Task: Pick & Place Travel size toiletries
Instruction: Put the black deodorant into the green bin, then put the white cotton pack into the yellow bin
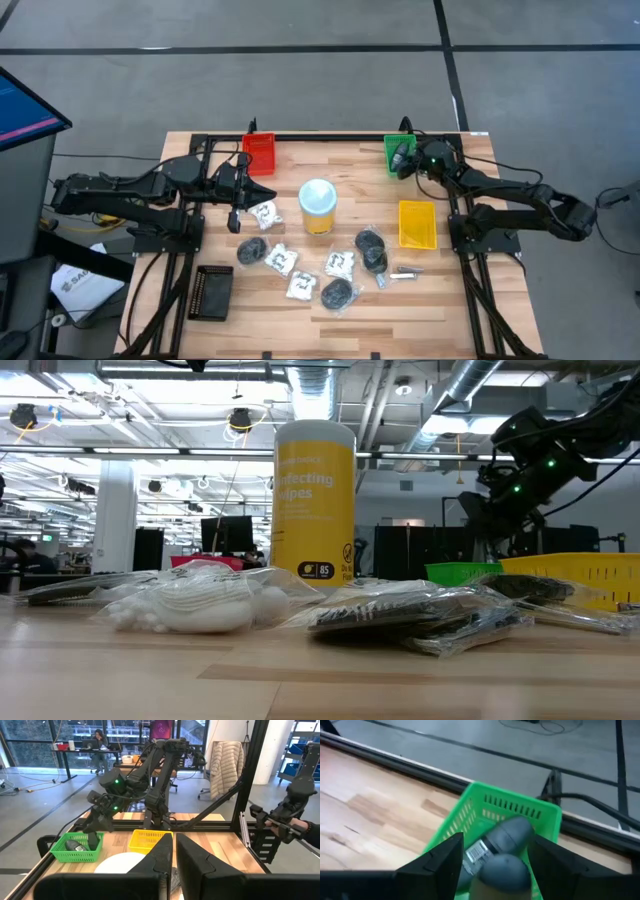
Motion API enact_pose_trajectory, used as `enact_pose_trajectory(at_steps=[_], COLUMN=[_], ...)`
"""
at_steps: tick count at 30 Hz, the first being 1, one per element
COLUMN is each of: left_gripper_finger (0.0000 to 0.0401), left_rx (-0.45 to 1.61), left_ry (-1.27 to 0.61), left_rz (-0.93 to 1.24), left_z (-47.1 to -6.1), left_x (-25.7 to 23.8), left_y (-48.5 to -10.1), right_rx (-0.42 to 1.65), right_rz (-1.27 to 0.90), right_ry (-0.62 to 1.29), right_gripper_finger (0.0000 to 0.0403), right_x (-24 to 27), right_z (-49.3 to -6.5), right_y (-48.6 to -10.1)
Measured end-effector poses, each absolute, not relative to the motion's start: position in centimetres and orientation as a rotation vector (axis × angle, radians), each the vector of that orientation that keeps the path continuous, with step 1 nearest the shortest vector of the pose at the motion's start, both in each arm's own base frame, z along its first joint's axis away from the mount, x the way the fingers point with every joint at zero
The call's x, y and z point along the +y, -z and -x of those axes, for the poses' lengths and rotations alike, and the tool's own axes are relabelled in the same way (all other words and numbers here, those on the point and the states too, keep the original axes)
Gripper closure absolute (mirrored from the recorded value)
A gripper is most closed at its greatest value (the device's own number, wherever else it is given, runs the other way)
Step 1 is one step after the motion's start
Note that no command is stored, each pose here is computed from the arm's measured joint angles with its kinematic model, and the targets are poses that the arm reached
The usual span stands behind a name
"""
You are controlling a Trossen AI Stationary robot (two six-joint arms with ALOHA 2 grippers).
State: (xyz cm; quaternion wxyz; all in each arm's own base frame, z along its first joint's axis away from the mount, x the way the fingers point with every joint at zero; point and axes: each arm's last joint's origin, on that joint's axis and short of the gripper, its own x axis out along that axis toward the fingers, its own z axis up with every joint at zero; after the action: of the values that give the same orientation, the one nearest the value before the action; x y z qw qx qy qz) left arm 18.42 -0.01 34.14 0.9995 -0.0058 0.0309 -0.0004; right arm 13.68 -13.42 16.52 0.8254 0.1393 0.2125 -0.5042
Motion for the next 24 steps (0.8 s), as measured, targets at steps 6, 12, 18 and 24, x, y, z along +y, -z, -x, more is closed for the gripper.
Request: enact_pose_trajectory(at_steps=[6,12,18,24], left_gripper_finger=[0.0385,0.0385,0.0385,0.0385], left_rx=[0.073,0.214,0.39,0.507], left_ry=[0.004,-0.005,-0.028,-0.046], left_rz=[0.027,0.102,0.169,0.161], left_z=[-18.4,-18.2,-18.1,-17.9], left_x=[0.0,0.0,0.0,0.0], left_y=[-34.0,-32.7,-29.5,-25.5], right_rx=[0.423,0.38,0.342,0.309], right_rz=[-0.26,-0.209,-0.183,-0.171], right_ry=[1.009,0.93,0.877,0.825], right_gripper_finger=[0.0211,0.0219,0.0223,0.022], right_x=[-13.0,-12.4,-11.8,-11.1], right_z=[-14.9,-16.5,-17.7,-18.6], right_y=[-17.6,-19.6,-21.1,-22.3])
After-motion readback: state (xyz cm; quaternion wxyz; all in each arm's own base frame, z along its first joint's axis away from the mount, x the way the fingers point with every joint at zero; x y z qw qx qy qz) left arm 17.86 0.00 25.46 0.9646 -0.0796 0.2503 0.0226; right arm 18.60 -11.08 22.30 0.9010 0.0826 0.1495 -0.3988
